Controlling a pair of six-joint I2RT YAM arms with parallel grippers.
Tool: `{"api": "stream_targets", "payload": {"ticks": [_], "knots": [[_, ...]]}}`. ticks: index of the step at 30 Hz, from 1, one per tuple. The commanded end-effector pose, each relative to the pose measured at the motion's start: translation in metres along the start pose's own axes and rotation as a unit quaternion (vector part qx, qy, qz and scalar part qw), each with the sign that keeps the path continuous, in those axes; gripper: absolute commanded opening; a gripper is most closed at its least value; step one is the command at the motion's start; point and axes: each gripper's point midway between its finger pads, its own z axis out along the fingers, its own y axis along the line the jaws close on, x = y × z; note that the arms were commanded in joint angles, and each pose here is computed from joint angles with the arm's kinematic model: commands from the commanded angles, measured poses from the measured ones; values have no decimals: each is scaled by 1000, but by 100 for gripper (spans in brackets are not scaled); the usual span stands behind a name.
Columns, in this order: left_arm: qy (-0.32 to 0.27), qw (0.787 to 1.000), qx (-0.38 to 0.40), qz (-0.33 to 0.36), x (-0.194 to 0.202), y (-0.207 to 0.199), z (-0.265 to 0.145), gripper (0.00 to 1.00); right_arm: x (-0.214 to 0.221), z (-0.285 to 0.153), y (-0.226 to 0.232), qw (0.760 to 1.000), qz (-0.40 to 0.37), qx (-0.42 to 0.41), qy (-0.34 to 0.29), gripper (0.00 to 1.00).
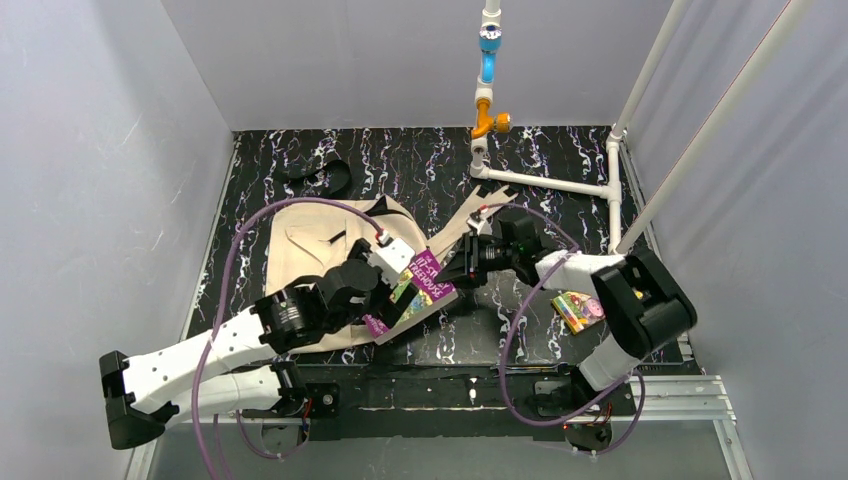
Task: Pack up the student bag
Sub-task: Pick up the book from the center of the board.
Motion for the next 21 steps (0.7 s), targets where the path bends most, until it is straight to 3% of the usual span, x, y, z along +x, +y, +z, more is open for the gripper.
{"api": "stream_targets", "payload": {"ticks": [1, 9, 16, 21], "knots": [[-50, 989, -100, -96, -36, 36, -15, 88, -13, -25, 11, 991, -95, 90, -39, 1], [-39, 972, -155, -170, -41, 58, -8, 94, -32, -90, 28, 981, -84, 131, -114, 1], [19, 969, -143, -200, -39, 61, 34, 94, -52, -164, 44, 925, -151, 261, -231, 1], [74, 976, -106, -177, -41, 39, 72, 91, -58, -187, 26, 903, -137, 328, -242, 1]]}}
